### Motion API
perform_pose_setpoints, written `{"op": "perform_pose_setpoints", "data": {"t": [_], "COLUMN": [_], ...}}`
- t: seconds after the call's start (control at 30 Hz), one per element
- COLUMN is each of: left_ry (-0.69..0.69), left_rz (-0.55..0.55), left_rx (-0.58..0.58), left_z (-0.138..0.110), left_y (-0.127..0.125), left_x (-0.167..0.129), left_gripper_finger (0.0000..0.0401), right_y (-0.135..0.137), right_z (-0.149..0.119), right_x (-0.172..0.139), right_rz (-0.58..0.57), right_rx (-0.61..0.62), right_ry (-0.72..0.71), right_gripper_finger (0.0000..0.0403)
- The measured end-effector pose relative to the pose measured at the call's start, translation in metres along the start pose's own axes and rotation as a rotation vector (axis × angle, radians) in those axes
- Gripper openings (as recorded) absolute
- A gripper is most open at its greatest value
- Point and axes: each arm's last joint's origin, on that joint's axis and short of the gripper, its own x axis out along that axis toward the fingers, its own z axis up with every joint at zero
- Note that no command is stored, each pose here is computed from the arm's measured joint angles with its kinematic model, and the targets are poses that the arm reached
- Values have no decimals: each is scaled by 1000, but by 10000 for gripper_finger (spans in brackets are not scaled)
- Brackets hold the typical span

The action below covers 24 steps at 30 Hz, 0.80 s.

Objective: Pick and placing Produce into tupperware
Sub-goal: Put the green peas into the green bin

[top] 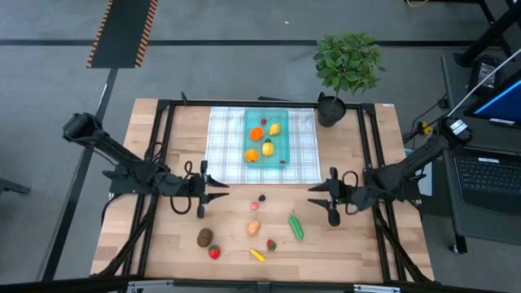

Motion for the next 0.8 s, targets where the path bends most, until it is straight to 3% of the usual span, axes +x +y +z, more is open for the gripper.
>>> {"op": "perform_pose_setpoints", "data": {"t": [0.33,0.6,0.8], "left_ry": [-1,-7,-8], "left_rz": [-34,-113,-164], "left_rx": [0,10,-1], "left_z": [-1,-1,-2], "left_y": [-6,-20,-29], "left_x": [-3,-12,-18], "left_gripper_finger": [78,67,60], "right_y": [52,112,142], "right_z": [0,2,8], "right_x": [-6,7,26], "right_rz": [-21,-153,-293], "right_rx": [22,76,192], "right_ry": [-28,3,58], "right_gripper_finger": [165,165,165]}}
